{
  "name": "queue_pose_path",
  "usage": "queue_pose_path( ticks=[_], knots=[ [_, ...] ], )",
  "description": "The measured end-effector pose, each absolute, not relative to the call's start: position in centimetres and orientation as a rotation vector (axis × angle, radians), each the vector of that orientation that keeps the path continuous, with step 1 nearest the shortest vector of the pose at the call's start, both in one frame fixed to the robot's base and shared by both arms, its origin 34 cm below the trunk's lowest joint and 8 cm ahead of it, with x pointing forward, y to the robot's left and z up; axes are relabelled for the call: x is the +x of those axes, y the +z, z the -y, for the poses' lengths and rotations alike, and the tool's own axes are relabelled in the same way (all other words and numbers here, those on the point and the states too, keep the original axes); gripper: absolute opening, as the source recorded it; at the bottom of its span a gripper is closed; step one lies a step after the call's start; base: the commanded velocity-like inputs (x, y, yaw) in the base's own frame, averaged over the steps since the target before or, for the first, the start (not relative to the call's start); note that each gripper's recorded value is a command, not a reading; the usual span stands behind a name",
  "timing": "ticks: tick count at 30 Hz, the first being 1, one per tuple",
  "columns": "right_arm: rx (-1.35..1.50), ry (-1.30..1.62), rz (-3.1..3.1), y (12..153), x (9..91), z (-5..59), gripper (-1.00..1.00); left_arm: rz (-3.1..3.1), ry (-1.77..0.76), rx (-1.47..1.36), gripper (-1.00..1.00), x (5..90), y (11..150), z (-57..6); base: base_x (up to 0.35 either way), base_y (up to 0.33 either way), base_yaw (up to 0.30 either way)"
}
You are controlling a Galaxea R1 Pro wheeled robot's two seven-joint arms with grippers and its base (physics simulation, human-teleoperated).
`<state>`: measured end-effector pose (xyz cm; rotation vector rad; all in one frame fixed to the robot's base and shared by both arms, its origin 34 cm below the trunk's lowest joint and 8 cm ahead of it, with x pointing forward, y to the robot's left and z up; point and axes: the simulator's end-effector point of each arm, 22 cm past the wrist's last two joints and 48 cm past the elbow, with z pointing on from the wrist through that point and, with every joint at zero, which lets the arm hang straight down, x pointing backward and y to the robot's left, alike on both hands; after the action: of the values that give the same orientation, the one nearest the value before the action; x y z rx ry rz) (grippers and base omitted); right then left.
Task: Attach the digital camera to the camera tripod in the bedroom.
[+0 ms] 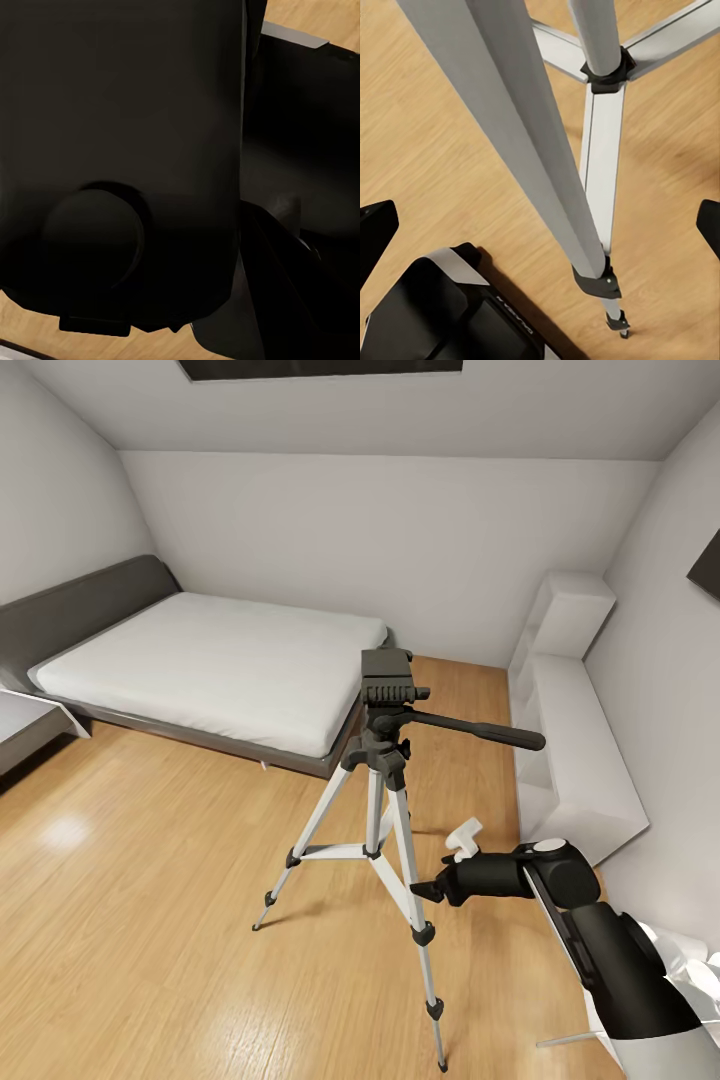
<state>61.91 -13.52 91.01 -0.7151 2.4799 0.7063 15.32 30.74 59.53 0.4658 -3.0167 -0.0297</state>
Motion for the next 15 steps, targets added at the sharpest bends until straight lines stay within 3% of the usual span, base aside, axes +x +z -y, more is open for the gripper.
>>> queue_pose_path(
  ticks=[15],
  knots=[
    [-0.705,0.744,-2.462,91.4,61.9,12.0,1.00,3.017,-0.030,0.466,-1.00,15.4,59.5,-30.7,0.000,0.000,0.000]
  ],
)
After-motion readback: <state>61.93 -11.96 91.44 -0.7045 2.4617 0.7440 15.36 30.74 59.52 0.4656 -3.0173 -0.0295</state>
